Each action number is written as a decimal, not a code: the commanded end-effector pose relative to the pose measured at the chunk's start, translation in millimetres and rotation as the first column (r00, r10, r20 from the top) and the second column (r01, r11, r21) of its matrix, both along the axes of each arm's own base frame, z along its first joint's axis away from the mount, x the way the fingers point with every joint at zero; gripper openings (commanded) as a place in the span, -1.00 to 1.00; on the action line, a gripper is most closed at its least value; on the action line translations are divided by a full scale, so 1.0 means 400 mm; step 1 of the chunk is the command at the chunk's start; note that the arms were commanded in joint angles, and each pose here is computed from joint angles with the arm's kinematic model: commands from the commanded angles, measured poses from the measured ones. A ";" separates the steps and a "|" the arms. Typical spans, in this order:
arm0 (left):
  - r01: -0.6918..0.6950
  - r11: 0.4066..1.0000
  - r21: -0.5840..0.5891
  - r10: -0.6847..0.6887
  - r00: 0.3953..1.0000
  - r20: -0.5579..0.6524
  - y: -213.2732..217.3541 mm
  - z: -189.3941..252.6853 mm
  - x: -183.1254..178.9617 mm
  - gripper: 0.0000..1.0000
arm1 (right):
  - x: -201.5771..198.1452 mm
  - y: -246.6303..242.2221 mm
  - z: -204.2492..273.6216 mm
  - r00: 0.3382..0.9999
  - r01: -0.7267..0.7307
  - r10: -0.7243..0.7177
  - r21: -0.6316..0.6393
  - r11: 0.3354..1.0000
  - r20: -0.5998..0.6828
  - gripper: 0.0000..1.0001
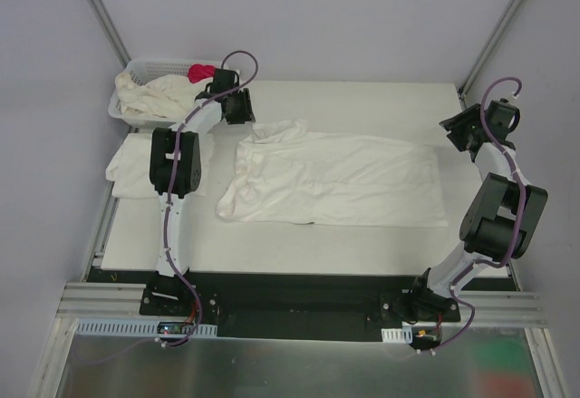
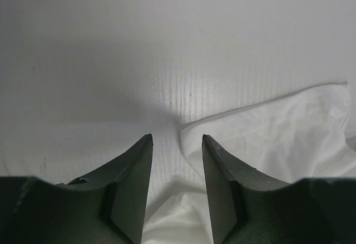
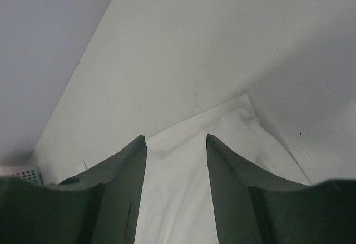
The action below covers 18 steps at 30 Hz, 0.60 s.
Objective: Fold and stack the t-shirts
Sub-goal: Grap the side of the flattened tshirt furthest away from the robot with both arms
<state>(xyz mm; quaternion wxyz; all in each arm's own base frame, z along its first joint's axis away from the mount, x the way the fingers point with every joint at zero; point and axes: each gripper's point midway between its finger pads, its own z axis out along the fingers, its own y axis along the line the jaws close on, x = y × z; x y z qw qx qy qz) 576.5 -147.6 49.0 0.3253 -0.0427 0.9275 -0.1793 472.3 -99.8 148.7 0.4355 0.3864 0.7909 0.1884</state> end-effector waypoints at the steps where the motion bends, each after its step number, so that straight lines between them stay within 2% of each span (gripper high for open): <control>1: 0.003 1.000 -0.007 -0.003 1.000 -0.011 -0.005 -0.007 0.001 -0.21 | 0.007 -0.005 0.076 0.996 -0.003 0.005 -0.018 1.000 0.084 -0.01; 18: 0.045 0.998 -0.047 -0.047 0.998 -0.045 -0.046 -0.031 -0.011 -0.26 | 0.017 -0.001 0.083 0.994 -0.007 0.007 0.000 1.000 0.106 -0.01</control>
